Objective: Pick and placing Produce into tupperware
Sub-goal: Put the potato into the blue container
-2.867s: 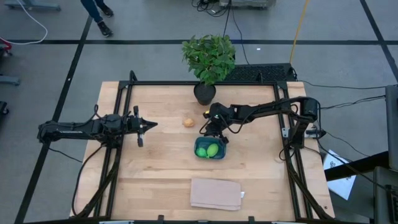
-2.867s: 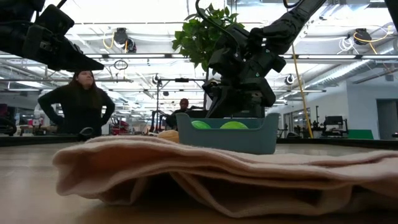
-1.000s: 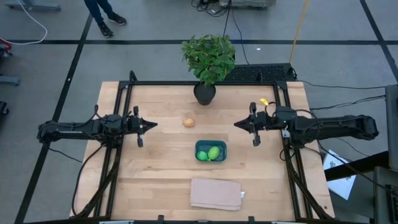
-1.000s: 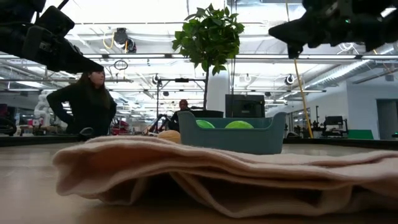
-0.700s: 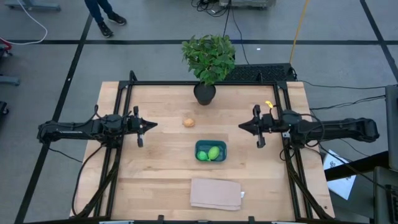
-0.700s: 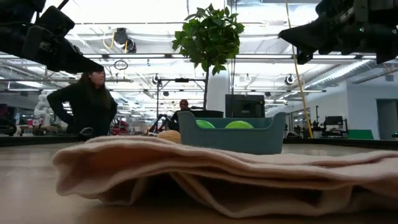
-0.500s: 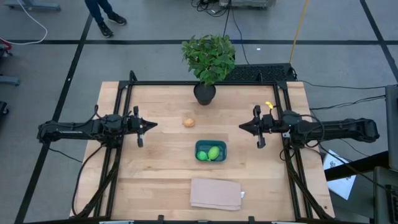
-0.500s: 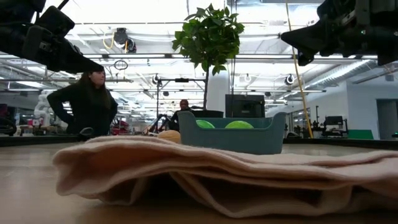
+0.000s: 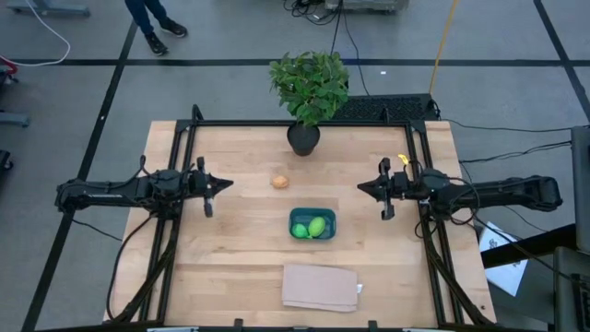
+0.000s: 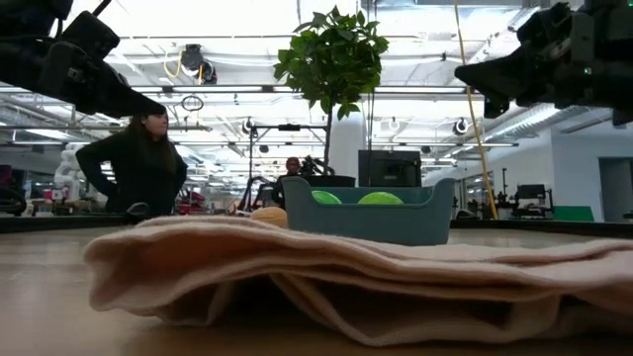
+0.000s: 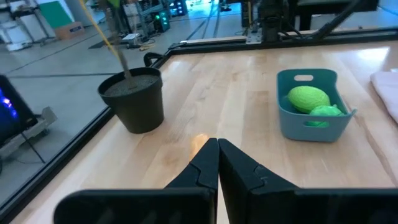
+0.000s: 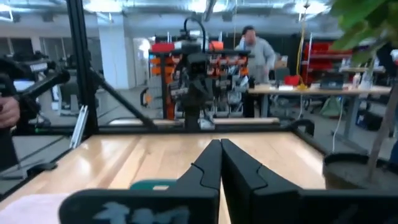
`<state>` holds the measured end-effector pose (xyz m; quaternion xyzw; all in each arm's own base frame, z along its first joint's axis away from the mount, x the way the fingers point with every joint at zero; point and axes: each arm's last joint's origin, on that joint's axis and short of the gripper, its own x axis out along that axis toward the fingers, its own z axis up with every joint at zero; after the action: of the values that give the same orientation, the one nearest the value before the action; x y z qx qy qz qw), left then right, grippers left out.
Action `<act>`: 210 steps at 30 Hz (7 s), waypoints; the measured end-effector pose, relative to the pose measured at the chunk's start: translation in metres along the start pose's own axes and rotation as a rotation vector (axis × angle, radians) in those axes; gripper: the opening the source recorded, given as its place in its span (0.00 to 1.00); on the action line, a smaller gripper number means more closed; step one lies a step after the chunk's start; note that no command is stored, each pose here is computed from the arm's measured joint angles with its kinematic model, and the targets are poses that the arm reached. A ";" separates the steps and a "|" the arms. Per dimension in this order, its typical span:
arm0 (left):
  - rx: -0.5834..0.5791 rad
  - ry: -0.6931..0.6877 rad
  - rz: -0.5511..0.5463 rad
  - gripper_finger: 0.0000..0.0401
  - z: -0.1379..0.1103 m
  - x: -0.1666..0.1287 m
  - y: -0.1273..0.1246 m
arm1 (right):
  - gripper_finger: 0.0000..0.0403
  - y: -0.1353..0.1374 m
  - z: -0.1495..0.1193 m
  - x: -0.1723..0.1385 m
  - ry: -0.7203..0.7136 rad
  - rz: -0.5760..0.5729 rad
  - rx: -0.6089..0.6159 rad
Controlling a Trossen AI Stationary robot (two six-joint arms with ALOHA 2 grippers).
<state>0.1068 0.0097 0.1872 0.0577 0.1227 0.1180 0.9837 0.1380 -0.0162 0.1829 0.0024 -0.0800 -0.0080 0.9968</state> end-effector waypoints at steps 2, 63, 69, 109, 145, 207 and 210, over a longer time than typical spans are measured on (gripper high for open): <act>-0.020 0.002 0.012 0.04 0.000 0.000 0.000 | 0.00 0.000 0.001 0.000 -0.016 0.000 -0.002; 0.072 0.516 -0.071 0.12 0.054 0.158 0.037 | 0.00 0.000 -0.001 0.000 0.010 0.007 -0.010; 0.082 0.504 -0.161 0.30 0.061 0.175 0.036 | 0.00 0.000 -0.003 0.000 0.026 0.007 -0.008; 0.097 0.737 -0.187 0.92 -0.012 0.227 0.030 | 0.00 0.000 -0.008 0.000 0.073 0.011 -0.002; 0.180 0.737 -0.201 0.50 -0.010 0.225 0.027 | 0.00 0.000 -0.008 0.000 0.073 0.011 -0.002; 0.005 0.082 -0.354 0.48 0.082 0.030 0.014 | 0.00 0.001 -0.007 0.000 0.062 0.037 0.007; -0.008 0.010 -0.366 0.50 0.070 0.033 0.012 | 0.00 0.001 -0.007 0.000 0.062 0.037 0.006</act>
<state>0.1529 0.0230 0.2493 0.0300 0.1357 -0.0623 0.9883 0.1396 -0.0152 0.1759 0.0043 -0.0490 0.0107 0.9987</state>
